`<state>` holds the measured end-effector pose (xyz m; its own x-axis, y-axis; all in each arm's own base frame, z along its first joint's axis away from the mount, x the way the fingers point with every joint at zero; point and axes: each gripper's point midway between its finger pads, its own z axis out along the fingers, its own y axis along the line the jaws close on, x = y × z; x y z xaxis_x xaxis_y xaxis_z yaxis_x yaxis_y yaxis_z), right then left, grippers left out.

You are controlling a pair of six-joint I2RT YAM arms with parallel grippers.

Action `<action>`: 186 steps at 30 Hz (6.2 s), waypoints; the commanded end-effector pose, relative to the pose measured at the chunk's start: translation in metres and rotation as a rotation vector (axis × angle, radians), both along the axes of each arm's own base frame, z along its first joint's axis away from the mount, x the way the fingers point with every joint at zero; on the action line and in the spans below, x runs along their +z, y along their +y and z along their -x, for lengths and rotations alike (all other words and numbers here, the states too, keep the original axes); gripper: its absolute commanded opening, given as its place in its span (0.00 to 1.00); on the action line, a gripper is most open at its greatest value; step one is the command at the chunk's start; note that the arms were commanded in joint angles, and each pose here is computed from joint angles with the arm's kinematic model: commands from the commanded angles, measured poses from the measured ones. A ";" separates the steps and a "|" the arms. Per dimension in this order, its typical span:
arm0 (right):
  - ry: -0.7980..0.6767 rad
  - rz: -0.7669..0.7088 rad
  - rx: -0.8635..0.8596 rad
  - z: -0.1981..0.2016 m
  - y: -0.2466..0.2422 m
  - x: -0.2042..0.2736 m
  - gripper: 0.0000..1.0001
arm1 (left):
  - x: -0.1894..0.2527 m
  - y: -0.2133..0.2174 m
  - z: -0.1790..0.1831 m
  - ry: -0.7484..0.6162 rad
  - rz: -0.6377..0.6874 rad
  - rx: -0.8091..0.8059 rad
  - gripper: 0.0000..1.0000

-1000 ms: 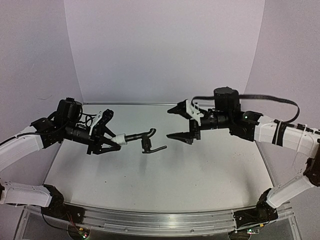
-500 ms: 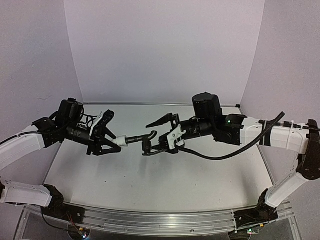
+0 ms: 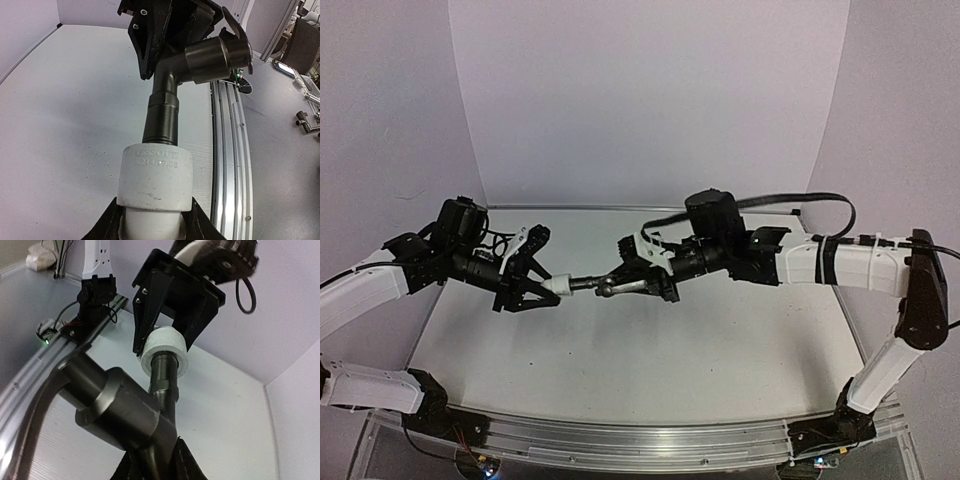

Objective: Install the water faucets

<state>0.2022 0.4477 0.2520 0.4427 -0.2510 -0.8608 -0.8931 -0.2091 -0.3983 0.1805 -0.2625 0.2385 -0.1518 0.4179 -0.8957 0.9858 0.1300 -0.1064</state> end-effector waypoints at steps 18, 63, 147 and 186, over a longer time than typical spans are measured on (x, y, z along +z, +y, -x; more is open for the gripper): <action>1.759 0.022 -0.365 -0.087 -0.033 0.027 0.57 | 0.034 0.007 -0.044 -0.233 0.025 0.188 0.00; -0.824 -0.118 -0.102 -0.003 -0.008 0.030 0.92 | 0.034 -0.023 0.014 0.166 0.163 -0.178 0.00; 0.141 -0.098 -0.100 -0.004 0.012 0.044 0.44 | 0.034 -0.010 -0.007 -0.044 0.118 -0.016 0.00; 0.545 -0.150 -0.499 -0.080 -0.072 0.071 0.81 | 0.056 -0.002 -0.015 -0.137 0.170 0.083 0.00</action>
